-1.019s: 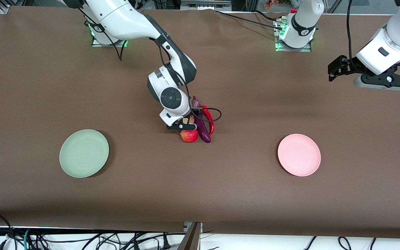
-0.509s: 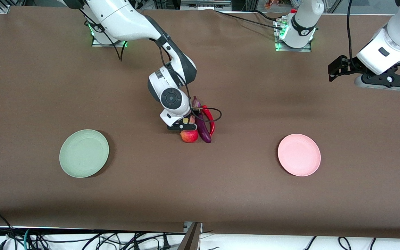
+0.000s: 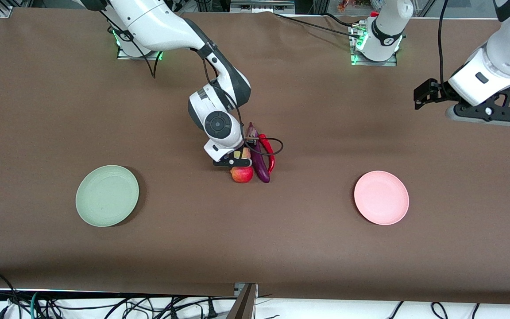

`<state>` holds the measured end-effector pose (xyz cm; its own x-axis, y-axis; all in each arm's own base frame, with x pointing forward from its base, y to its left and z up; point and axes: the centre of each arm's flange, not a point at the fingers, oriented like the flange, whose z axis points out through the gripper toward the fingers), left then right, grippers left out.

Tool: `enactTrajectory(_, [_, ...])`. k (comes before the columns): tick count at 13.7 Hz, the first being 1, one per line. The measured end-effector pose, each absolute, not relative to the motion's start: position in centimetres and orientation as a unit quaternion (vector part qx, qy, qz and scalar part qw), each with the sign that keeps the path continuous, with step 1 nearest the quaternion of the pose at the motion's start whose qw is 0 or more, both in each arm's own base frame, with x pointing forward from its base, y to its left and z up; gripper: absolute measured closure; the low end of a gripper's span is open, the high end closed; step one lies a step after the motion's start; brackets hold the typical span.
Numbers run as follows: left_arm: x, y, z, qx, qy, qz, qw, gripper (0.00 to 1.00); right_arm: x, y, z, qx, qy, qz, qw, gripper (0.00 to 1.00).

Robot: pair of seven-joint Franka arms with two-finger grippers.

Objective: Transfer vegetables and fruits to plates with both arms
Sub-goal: 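Grasp the apple with the right gripper and carry it toward the green plate, then lower the apple onto the green plate while the left gripper grasps the chili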

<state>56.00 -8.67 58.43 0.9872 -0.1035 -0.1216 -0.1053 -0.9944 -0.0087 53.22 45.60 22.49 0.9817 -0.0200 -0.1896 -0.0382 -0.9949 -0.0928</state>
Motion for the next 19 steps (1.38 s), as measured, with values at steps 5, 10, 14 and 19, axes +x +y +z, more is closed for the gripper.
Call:
enactTrajectory(5, [58.8,-8.7,51.7,-0.990,0.053,0.132,0.005,0.00,55.9,41.3,30.3,-0.995,0.013,0.088,0.034,0.34])
enactTrajectory(10, [60.1,-7.8,48.4,-0.984,0.051,0.168,-0.024,0.00,62.2,28.0,32.2,-0.994,-0.069,0.089,-0.010,0.34])
enactTrajectory(14, [59.4,-13.5,48.5,-0.980,0.037,0.178,-0.079,0.00,65.5,18.2,32.7,-0.991,-0.097,0.088,-0.014,0.34])
enactTrajectory(19, [57.6,-31.1,39.0,-0.985,-0.051,0.157,-0.056,0.00,67.8,7.8,30.5,-0.991,-0.099,0.090,-0.027,0.34])
